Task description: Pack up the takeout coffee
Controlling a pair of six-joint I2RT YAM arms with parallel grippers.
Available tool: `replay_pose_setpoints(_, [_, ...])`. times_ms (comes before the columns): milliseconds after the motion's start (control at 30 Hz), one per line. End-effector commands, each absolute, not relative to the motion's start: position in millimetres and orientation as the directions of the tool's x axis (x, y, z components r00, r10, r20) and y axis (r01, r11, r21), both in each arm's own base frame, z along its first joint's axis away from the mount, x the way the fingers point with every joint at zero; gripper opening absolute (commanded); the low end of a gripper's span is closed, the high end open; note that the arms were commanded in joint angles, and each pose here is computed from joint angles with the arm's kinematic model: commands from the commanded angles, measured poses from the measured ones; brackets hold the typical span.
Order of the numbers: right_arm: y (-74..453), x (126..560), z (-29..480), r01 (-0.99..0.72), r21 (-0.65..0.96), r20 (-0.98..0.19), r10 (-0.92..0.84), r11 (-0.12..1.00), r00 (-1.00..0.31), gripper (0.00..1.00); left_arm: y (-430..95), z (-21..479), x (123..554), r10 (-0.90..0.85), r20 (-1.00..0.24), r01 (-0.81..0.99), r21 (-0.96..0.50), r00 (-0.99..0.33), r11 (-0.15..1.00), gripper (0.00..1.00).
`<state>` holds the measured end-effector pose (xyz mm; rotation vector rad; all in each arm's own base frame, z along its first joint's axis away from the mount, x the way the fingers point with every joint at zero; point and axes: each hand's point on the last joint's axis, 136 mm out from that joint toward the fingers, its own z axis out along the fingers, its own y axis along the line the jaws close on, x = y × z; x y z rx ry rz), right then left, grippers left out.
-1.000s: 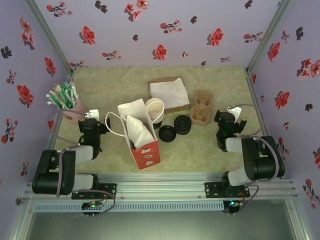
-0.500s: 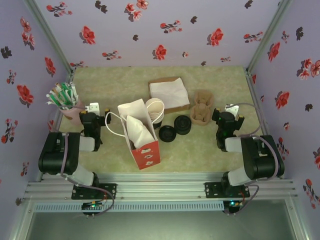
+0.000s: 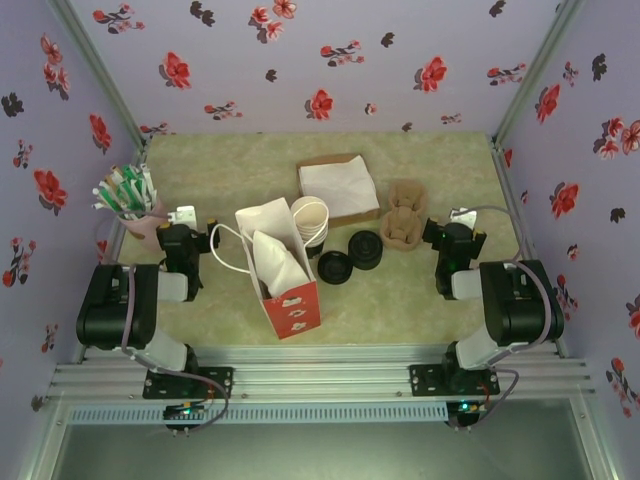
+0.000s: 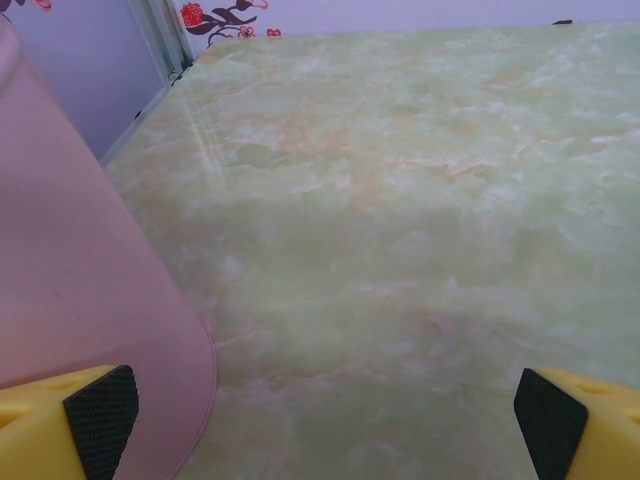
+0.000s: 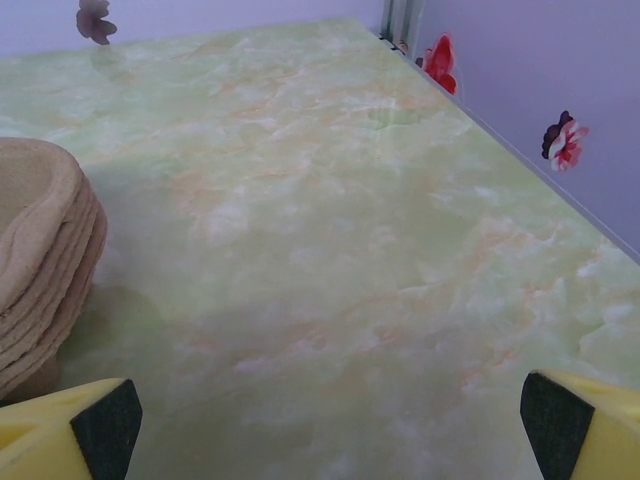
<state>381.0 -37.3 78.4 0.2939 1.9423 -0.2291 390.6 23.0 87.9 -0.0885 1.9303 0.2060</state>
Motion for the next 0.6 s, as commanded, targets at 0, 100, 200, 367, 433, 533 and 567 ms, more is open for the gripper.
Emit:
replay_pose_setpoints(0, [-36.7,387.1,88.7,0.306,0.001,-0.938,0.107,0.952,-0.329,0.99,26.4,96.9,395.2,0.02,-0.943,-0.176,0.083,-0.333,0.981,0.99])
replay_pose_setpoints(100, [-37.3,387.6,89.8,0.307,0.001,-0.939,0.107,0.952,-0.328,0.99,26.4,96.5,394.9,0.021,-0.942,-0.176,0.084,-0.334,0.981,0.99])
replay_pose_setpoints(200, [-37.3,387.0,88.5,0.307,0.0,-0.936,0.108,0.952,-0.334,0.99,26.4,96.6,395.0,0.021,-0.942,-0.176,0.084,-0.335,0.981,0.99])
replay_pose_setpoints(367, [-37.3,387.1,87.6,0.308,-0.001,-0.935,0.109,0.951,-0.339,0.99,26.7,96.4,394.9,0.021,-0.942,-0.176,0.084,-0.335,0.981,0.99])
replay_pose_setpoints(433, [-31.9,390.9,86.7,0.276,0.011,-0.931,0.111,0.961,-0.349,0.99,26.3,97.2,395.2,0.021,-0.943,-0.175,0.084,-0.333,0.981,0.99])
replay_pose_setpoints(533, [-32.1,389.5,86.3,0.273,0.017,-0.931,0.114,0.962,-0.347,0.99,26.4,96.9,395.2,0.021,-0.942,-0.176,0.084,-0.334,0.981,0.99])
replay_pose_setpoints(567, [-32.1,389.6,87.0,0.273,0.018,-0.932,0.115,0.962,-0.345,0.99,26.3,96.9,395.2,0.021,-0.943,-0.175,0.083,-0.333,0.981,0.99])
